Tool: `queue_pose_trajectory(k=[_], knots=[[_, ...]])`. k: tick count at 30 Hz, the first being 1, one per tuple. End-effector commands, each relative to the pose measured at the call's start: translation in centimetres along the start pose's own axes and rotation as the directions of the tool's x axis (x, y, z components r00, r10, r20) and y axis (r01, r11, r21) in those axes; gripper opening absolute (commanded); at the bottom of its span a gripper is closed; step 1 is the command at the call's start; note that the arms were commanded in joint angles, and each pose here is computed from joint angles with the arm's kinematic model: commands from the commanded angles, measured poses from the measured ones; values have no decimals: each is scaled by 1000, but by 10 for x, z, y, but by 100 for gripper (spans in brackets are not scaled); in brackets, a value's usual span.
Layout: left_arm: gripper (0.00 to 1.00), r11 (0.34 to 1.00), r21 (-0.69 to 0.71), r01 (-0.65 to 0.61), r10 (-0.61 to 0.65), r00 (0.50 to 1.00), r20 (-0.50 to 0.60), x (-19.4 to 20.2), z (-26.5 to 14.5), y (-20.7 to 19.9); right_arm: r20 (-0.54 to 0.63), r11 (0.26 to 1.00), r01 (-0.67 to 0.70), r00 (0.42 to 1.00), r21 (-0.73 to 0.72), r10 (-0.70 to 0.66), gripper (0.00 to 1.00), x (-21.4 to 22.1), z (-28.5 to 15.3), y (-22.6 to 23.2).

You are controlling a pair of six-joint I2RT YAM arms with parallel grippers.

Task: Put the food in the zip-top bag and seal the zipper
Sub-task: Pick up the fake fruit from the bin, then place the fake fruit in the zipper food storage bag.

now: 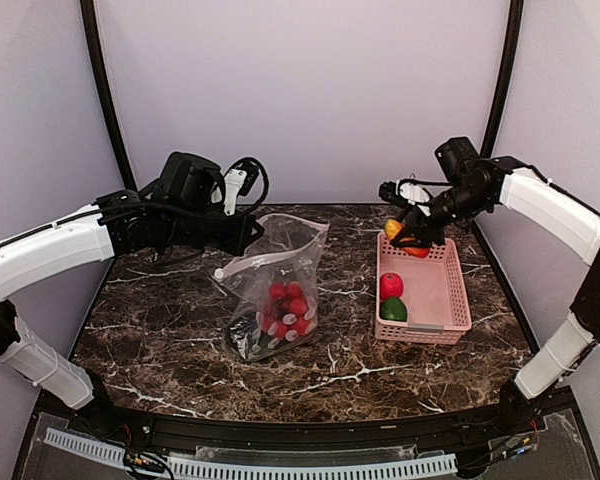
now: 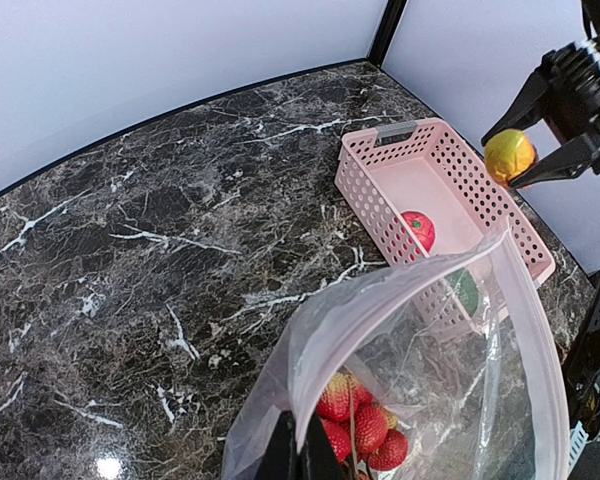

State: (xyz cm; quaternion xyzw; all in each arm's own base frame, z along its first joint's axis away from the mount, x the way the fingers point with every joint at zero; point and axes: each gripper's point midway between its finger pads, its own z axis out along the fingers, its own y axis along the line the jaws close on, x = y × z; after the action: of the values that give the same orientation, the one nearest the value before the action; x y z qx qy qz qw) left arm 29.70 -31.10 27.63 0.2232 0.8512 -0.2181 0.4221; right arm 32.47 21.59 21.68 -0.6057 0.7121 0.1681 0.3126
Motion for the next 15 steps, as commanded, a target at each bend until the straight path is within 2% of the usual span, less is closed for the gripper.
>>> queue_pose_trajectory(k=[1,9,15], knots=[[1,1000,7,-7,7,1000,11,-6,-4,0,203,998,38,979,-58,-25,31,-68,-32,18],[1,1000,8,5,-5,1000,14,-12,-3,-2,489,983,139,870,-117,-65,31,-158,-81,41],[1,999,16,28,-28,999,42,-22,-7,-4,555,972,200,826,-126,-98,31,-192,-92,54]])
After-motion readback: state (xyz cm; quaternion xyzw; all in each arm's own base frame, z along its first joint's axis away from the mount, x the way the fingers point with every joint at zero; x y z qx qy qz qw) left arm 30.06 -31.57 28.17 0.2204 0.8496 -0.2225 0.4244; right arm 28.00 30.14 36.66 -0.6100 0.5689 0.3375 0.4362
